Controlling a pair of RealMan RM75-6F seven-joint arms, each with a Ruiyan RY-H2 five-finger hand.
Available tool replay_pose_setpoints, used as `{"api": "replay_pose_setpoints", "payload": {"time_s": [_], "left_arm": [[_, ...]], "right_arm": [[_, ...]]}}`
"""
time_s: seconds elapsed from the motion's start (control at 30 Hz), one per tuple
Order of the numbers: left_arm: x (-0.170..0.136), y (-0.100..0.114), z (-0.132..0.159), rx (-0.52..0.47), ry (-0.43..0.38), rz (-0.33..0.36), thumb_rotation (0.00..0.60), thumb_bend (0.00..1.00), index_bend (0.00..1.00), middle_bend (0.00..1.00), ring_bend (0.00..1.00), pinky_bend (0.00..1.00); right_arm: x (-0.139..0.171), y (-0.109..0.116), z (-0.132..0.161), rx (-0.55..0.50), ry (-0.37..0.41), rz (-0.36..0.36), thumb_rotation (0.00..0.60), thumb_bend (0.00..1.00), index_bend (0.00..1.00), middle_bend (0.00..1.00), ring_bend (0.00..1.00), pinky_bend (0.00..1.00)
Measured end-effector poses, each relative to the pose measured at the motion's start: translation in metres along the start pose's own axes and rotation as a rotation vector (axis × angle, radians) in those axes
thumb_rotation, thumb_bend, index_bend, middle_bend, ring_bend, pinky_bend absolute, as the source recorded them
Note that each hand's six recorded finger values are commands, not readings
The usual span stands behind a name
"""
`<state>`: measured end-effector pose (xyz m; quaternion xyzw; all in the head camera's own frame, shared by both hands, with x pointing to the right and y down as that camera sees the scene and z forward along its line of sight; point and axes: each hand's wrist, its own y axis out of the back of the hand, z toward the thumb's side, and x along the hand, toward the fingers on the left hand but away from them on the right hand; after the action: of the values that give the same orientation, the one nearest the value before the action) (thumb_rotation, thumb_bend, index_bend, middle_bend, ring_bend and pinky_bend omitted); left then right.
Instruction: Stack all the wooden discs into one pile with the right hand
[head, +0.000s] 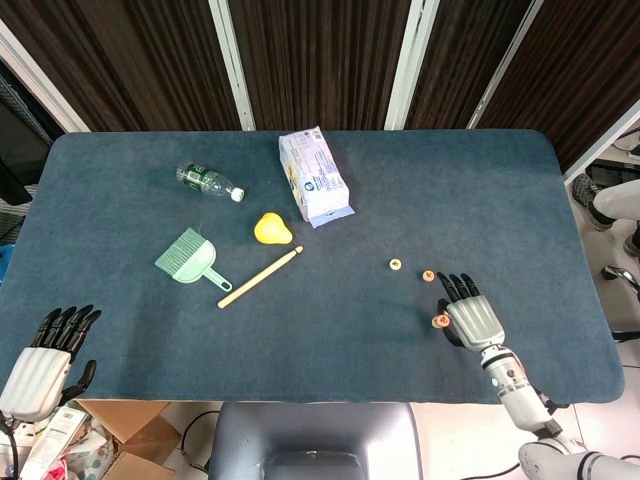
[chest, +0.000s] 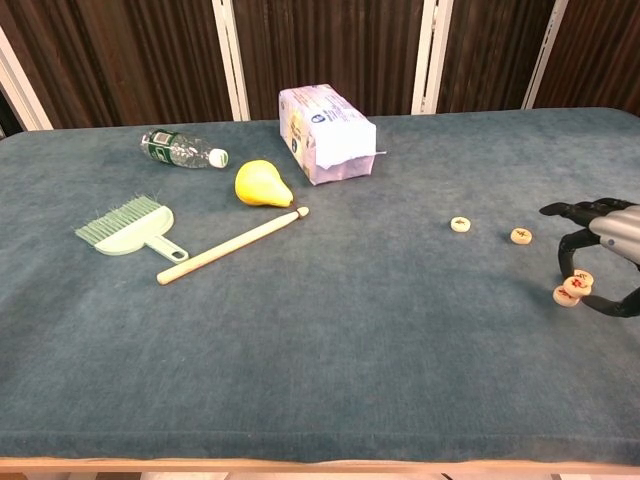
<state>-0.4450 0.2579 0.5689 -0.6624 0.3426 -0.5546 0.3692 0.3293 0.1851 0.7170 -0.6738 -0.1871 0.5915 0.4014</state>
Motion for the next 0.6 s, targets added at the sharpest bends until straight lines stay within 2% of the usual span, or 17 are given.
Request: {"api": "replay_pose_setpoints", "payload": {"time_s": [0.27, 0.6], "left_arm": [[0.0002, 0.0006, -0.0005, -0.003, 0.002, 0.002, 0.600, 0.51, 0.01, 0.04, 0.01, 0.04], [-0.0007, 0.0015, -0.0004, -0.005, -0.001, 0.007, 0.600, 0.51, 0.01, 0.04, 0.01, 0.04]], "right_arm": [[-0.0015, -0.0005, 0.0058, -0.001, 0.013, 0.002, 0.600, 0.49, 0.62, 0.02, 0.00, 0.00], [-0.0005, -0.0011, 0.0052, -0.007, 0.001, 0.008, 0.600, 0.49, 0.52, 0.02, 0.00, 0.00]]}}
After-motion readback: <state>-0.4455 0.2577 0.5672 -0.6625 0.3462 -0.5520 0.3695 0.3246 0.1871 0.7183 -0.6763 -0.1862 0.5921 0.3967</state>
